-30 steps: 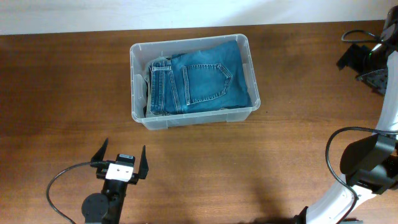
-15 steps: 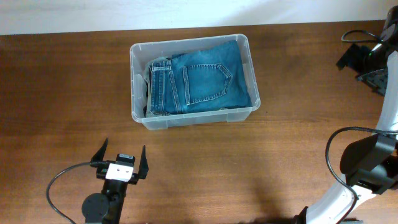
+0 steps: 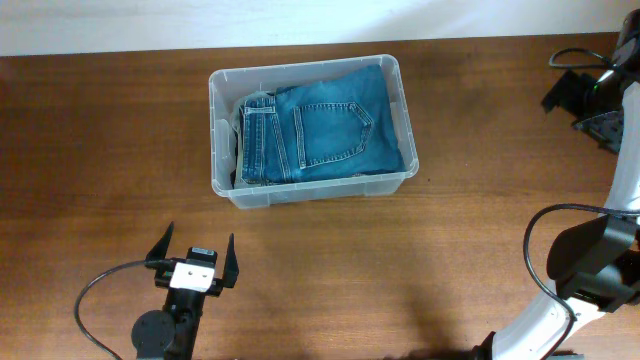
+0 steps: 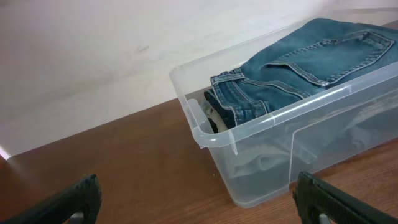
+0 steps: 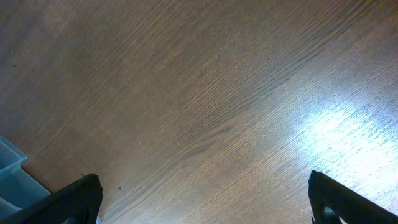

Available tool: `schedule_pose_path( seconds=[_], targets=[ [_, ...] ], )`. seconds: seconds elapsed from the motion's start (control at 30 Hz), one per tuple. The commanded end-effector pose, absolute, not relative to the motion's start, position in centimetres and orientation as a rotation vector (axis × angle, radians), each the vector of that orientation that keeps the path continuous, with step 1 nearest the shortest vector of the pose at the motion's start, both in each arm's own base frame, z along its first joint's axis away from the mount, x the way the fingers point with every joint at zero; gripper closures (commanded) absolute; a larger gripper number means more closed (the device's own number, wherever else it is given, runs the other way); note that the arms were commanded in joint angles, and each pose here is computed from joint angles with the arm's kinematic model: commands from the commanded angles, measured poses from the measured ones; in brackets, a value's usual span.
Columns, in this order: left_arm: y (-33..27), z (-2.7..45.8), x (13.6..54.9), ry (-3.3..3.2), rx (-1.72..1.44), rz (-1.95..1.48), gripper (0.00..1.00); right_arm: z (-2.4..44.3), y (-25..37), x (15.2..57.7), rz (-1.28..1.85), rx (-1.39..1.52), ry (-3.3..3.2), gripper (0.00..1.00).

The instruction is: Pack container

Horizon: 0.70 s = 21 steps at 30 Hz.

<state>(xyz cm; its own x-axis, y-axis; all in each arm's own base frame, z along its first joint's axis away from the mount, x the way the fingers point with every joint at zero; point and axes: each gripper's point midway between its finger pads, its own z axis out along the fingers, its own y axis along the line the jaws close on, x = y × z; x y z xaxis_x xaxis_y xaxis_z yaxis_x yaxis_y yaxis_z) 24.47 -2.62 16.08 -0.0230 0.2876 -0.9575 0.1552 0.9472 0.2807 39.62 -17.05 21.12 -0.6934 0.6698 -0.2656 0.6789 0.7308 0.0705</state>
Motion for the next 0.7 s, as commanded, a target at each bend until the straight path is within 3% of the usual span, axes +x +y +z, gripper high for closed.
schedule_pose_path(
  seconds=[0.0,0.2,0.67],
  targets=[
    [-2.3,16.0,24.5,1.601,0.344,0.132,0.01,21.0,-16.9,39.7,-0.050,1.058,2.666,0.02],
    [-2.3,16.0,24.5,1.601,0.343,0.132,0.01,23.8,-15.9,39.3,-0.046,1.009,2.610,0.02],
    [-2.3,16.0,24.5,1.601,0.344,0.132,0.01,40.6,-4.2,32.2,0.087,0.565,2.266,0.01]
  ],
)
